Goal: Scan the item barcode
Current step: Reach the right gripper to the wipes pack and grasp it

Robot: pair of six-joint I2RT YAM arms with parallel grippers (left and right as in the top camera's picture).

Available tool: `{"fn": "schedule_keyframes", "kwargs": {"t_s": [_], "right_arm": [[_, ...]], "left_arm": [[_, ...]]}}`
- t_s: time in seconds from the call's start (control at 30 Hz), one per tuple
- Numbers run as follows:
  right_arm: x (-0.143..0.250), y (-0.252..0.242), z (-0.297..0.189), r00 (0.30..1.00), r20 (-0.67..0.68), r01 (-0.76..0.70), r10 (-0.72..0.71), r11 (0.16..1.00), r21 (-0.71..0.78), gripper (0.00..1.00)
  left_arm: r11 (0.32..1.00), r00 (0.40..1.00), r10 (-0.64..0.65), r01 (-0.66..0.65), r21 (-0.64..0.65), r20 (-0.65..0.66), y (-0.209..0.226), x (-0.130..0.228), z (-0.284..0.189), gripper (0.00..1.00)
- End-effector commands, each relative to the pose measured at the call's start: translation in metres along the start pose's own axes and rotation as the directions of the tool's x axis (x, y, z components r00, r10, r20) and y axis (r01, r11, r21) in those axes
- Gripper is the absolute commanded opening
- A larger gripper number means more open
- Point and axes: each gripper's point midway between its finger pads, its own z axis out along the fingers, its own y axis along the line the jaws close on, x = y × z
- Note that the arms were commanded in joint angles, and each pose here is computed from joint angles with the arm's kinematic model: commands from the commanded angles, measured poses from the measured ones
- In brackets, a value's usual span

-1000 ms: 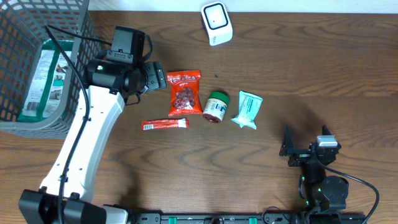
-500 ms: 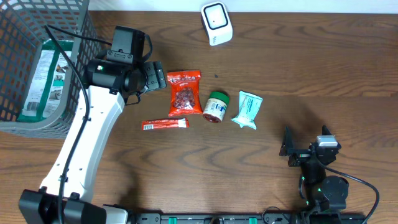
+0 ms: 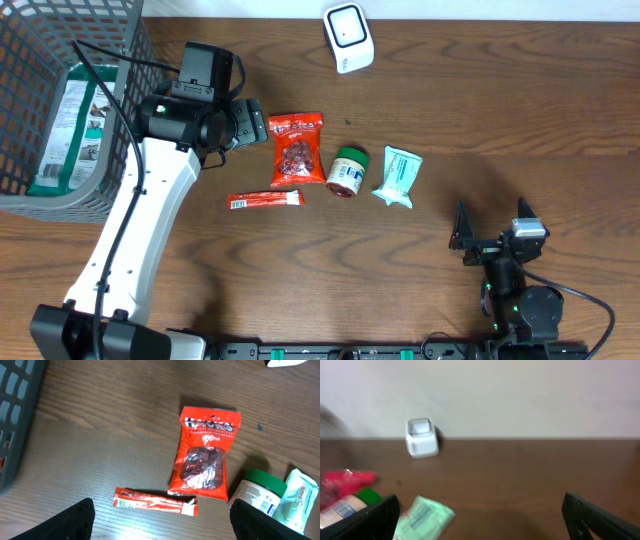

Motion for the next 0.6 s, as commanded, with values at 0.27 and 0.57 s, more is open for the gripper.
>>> {"fn": "schedule_keyframes", "kwargs": {"t_s": [0.27, 0.57], "right_arm": [[-0.095, 0.012, -0.009, 0.996, -0.018, -0.089, 0.089, 0.996, -0.030, 0.99], [-0.145, 0.037, 0.022, 0.875, -0.457, -0.212, 0.162, 0.975, -0.060, 0.99]], "left_arm": [[1.000, 1.000, 0.001, -0.001, -0.005, 0.015, 0.002, -0.002, -0.005, 0.86], [1.000, 1.000, 0.001, -0.001, -0.005, 0.015, 0.002, -0.002, -0.005, 0.86]]}}
